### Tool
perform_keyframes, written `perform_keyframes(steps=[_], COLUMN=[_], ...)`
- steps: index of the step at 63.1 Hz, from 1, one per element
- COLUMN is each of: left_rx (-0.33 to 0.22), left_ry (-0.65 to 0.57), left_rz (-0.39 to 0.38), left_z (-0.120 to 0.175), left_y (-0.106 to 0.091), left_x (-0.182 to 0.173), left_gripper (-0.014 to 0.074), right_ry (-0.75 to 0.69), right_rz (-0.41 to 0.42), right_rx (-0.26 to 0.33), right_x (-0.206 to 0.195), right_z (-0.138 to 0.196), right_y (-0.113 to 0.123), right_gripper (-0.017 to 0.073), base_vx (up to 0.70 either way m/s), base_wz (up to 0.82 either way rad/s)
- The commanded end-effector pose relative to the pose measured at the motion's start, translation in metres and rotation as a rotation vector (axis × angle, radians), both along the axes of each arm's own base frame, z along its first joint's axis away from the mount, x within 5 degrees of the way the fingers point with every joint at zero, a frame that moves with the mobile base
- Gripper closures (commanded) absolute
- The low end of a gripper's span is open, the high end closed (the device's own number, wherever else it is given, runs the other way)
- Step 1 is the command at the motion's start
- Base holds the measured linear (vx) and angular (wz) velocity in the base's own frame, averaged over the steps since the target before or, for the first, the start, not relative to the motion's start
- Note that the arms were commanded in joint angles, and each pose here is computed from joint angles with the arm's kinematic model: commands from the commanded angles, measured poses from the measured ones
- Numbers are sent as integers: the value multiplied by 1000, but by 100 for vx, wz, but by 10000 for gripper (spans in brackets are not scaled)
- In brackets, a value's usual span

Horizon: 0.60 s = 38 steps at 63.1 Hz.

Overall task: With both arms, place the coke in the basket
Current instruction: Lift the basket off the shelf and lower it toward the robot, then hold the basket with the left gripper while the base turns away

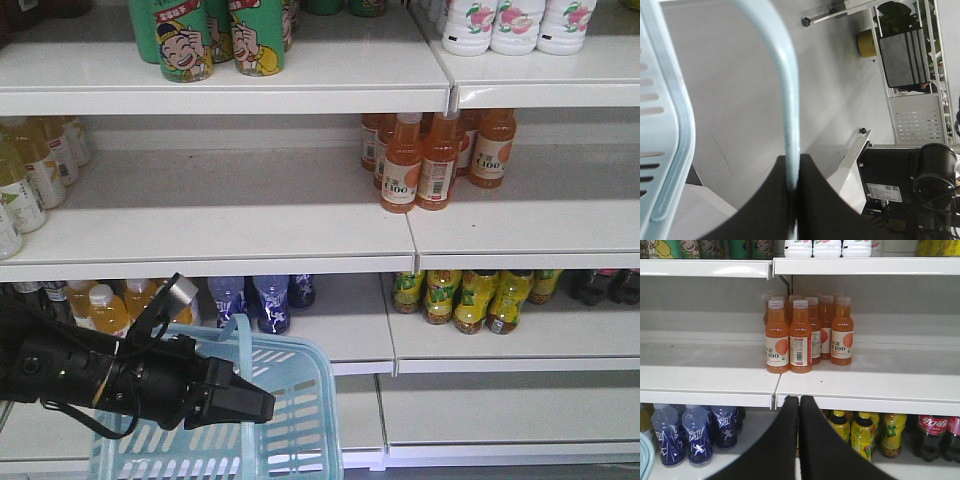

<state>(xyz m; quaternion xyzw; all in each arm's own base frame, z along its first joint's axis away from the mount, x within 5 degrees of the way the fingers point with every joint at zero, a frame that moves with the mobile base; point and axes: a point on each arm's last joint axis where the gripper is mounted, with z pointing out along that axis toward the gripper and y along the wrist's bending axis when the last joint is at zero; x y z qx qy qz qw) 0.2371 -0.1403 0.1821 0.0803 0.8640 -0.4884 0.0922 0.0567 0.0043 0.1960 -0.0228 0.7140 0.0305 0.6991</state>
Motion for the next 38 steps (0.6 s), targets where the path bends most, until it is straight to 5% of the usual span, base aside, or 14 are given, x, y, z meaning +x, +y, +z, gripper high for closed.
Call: perform_keyframes(steps=[1, 38], left_rx=[-94, -91], left_ry=[-47, -48], left_rz=[25, 42], left_z=[23, 22], left_y=[-8, -11], left_x=[0, 1], left_gripper=[601, 601], right_ry=[-67, -67], right_rz=[-3, -3], right_rx=[1, 1], right_x=[0, 0], right_z=[1, 1], right_y=[0, 0], right_gripper=[569, 569], base_vx=[0, 0], base_wz=[0, 0])
